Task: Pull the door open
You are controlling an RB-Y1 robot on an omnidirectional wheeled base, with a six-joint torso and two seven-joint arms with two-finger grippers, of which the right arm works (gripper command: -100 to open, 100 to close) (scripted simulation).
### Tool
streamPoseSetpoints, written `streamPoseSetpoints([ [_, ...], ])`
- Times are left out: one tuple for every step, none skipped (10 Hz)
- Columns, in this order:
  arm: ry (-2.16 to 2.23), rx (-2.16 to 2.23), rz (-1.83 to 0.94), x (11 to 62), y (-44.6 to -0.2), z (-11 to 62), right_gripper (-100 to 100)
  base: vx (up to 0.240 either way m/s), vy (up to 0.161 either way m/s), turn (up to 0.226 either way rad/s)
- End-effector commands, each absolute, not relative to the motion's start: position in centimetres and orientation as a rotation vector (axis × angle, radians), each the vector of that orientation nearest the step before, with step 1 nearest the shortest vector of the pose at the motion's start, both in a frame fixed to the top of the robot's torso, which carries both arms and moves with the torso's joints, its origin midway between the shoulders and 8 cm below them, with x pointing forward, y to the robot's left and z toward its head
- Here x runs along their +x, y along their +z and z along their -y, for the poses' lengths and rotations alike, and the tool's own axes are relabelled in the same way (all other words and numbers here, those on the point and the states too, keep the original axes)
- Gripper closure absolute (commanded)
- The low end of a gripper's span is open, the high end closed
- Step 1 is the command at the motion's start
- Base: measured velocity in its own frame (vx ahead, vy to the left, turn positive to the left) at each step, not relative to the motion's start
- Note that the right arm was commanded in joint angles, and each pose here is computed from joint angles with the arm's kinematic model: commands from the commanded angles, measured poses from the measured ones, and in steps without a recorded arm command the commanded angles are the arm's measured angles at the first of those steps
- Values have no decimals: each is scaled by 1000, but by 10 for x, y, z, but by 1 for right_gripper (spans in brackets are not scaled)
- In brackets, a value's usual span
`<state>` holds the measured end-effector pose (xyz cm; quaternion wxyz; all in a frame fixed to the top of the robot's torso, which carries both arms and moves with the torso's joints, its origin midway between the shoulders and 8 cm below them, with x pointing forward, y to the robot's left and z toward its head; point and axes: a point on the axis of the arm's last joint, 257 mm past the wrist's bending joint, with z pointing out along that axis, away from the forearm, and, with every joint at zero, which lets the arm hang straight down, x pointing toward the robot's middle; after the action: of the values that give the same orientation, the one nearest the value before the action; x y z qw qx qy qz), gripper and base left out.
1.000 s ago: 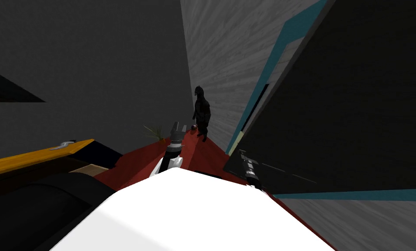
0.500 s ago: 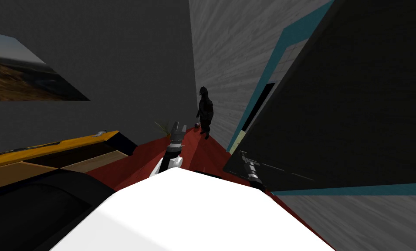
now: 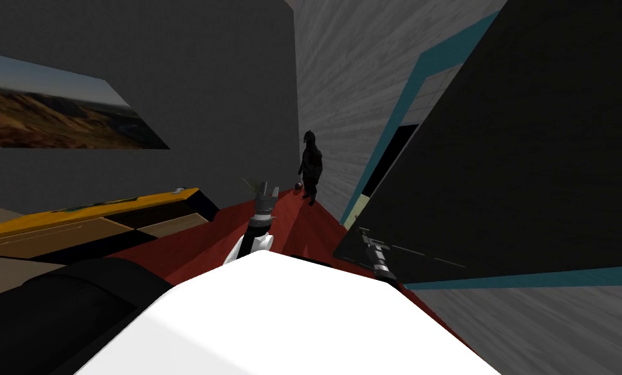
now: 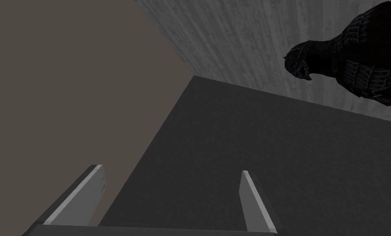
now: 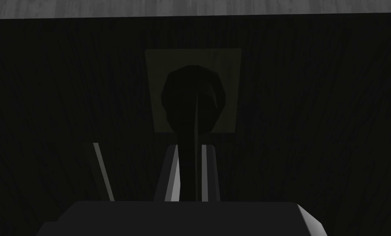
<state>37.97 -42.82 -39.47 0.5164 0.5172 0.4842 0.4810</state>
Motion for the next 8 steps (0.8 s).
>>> streamPoseSetpoints([
  [1171,1233,-1177,368,-395,429,100,-235,-56,149],
  [1181,1226,-1185,362,-394,429,100,-212,-59,122],
  [1186,1222,-1190,359,-394,429,100,-170,-35,78],
  [1196,1216,-1199,353,-394,430,100,-171,-36,97],
  [1205,1210,-1207,347,-393,430,100,-182,-65,117],
  [1213,1206,-1214,343,-393,430,100,-177,-57,121],
  [1221,1202,-1221,339,-393,430,100,-158,-41,102],
  [1215,1206,-1219,341,-394,429,100,-67,-16,18],
])
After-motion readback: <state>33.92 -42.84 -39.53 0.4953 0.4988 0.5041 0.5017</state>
